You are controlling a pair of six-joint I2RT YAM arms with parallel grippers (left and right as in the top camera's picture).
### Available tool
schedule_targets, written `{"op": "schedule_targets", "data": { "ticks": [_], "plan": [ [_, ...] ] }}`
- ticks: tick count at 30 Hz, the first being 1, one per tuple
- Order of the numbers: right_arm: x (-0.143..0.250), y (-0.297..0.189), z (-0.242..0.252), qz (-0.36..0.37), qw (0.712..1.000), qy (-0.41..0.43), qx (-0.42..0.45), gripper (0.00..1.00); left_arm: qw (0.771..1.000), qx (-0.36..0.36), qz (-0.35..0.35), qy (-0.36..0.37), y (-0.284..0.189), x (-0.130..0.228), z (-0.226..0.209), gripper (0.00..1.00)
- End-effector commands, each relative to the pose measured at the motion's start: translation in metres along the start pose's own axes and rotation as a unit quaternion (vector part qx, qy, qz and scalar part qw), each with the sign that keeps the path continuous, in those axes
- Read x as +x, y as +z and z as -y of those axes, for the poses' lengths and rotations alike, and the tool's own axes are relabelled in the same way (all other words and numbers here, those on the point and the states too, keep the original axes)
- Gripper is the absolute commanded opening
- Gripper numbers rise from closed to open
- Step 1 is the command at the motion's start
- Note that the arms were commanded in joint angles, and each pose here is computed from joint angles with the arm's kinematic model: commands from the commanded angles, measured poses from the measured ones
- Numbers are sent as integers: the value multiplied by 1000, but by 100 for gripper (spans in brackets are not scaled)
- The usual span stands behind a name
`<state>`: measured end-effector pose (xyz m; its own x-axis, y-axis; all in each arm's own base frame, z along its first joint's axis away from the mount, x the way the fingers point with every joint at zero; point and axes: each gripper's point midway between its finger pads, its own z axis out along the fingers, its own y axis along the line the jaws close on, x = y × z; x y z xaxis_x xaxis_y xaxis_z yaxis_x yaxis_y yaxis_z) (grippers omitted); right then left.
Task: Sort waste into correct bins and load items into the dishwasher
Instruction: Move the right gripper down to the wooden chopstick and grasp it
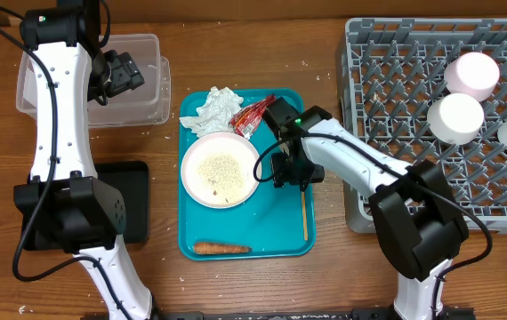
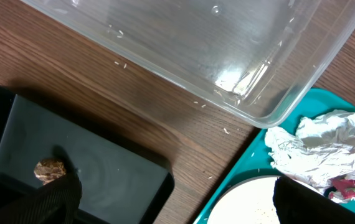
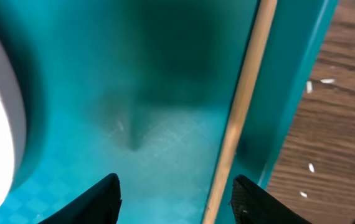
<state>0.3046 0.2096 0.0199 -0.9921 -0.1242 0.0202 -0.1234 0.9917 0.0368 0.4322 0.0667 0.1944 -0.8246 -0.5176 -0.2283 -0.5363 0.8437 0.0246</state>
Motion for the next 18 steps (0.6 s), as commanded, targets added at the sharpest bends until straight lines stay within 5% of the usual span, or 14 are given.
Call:
{"op": "schedule_targets", "data": {
  "ticks": [1,18],
  "plan": [
    [2,5,2,-1,1000,3,2,58,1000,2,3,-7,-1,-2,1,100],
    [-3,29,14,-2,999,3,42,56,1000,2,3,-7,-1,-2,1,100]
  ]
}}
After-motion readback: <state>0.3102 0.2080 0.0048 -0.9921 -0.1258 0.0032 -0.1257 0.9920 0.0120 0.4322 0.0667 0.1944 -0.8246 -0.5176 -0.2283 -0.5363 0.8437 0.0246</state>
